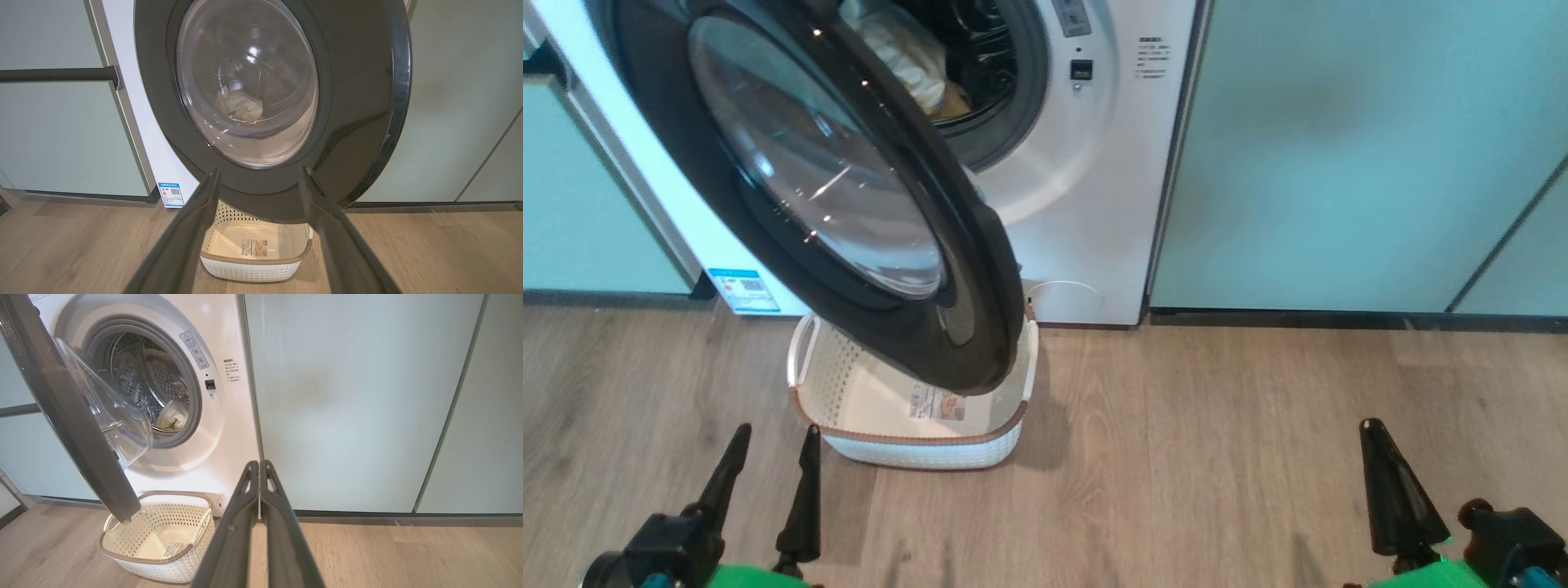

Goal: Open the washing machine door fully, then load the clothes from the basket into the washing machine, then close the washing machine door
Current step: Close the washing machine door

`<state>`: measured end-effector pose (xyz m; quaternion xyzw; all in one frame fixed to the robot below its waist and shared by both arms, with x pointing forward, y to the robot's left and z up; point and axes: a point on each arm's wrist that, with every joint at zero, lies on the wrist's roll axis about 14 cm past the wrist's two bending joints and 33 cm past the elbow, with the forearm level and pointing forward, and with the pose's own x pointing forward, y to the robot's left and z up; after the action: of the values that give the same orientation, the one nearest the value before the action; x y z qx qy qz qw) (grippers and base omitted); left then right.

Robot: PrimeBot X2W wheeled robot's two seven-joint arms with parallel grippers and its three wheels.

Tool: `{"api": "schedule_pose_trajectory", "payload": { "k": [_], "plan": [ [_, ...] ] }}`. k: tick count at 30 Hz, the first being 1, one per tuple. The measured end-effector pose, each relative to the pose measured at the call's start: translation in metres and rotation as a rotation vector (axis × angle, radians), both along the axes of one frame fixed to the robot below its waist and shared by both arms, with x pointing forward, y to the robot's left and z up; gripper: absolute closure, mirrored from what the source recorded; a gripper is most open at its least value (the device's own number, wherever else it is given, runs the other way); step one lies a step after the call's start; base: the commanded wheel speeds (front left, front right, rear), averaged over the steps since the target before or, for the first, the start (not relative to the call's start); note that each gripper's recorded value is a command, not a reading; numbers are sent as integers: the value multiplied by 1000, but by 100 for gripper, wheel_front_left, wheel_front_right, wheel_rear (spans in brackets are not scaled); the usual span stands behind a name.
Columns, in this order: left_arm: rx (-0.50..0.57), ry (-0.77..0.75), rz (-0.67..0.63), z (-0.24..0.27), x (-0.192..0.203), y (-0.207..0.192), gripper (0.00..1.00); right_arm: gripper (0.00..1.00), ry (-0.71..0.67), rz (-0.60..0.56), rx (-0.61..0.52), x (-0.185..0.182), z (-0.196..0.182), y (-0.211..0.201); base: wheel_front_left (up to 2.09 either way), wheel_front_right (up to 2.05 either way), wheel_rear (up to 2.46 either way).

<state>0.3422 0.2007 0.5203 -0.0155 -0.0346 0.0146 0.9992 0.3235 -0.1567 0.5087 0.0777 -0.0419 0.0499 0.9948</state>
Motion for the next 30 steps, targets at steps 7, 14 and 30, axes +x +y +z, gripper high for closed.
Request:
{"api": "schedule_pose_trajectory", "payload": {
  "k": [7, 14, 30],
  "plan": [
    [1, 1, 36, -1, -10, 9, 0, 100, 24, 90, 12, 18, -8, 27, 0, 0, 0],
    [2, -8, 114, 1, -26, 31, 0, 100, -15, 242, 26, 54, 5, 76, 0, 0, 0],
    [12, -18, 235, 5, -70, 63, 0, 100, -130, 463, 84, 105, 58, 162, 0, 0, 0]
  ]
}}
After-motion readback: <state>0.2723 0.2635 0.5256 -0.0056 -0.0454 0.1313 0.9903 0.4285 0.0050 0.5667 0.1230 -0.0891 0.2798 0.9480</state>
